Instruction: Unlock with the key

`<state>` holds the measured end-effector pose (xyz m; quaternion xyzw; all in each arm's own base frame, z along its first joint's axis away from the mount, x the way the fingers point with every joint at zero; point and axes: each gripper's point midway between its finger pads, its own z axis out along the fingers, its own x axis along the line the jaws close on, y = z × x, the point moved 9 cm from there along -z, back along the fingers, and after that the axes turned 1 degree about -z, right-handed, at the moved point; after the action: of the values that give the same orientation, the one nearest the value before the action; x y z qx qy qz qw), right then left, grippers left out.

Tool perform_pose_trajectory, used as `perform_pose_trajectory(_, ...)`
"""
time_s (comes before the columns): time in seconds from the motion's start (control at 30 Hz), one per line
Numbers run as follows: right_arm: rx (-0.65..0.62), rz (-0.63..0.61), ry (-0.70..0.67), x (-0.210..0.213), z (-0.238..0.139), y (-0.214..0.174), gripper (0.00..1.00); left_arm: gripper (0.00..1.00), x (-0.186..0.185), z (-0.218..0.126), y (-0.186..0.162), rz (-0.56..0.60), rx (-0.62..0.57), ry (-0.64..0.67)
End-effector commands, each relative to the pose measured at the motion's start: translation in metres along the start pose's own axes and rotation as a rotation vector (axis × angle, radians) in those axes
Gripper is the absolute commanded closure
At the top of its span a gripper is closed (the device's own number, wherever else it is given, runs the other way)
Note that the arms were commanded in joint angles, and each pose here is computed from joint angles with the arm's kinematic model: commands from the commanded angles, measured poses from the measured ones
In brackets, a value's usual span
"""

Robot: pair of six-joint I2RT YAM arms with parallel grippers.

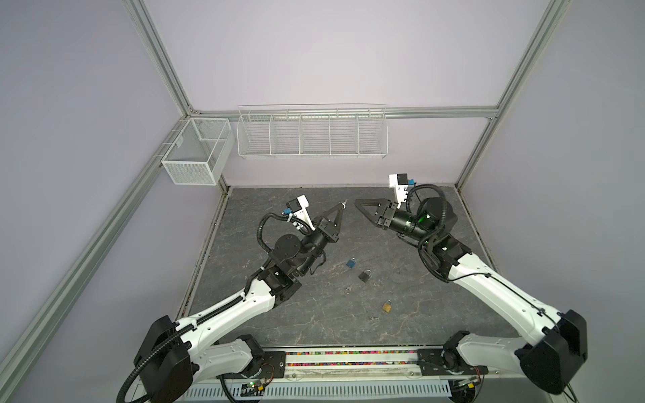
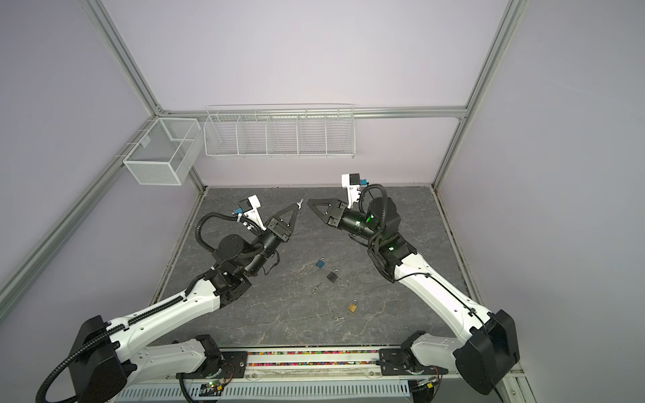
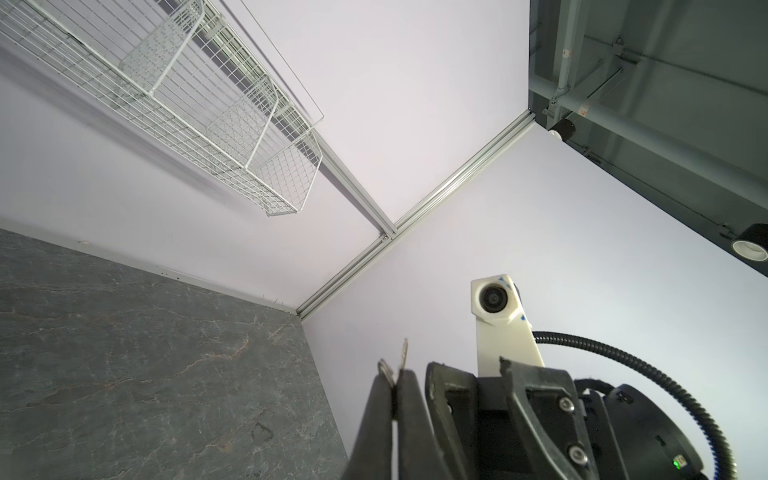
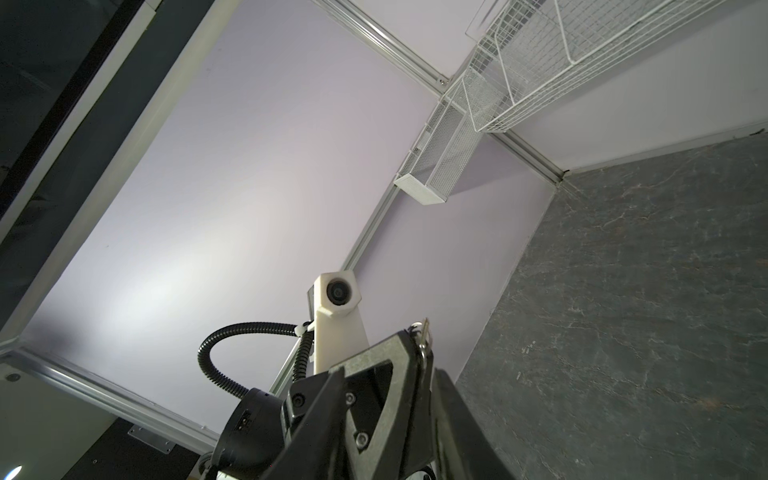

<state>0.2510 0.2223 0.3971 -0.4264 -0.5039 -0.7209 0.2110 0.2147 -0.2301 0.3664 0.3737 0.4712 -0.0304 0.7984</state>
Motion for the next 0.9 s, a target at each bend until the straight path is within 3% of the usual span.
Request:
perform_pose_trajectory(0.0, -0.037, 0.015, 0.029, -0.002, 0.005, -0.001, 0.68, 1.00, -0.005, -0.002, 0.004, -0.022, -0.033, -0.024)
perform_pose_trajectory(0.87, -0.044, -0.039, 0.060, -0.004, 0.028, 0.004, 0.77, 1.00, -0.012, -0.006, 0.005, -0.058, -0.012, -0.047)
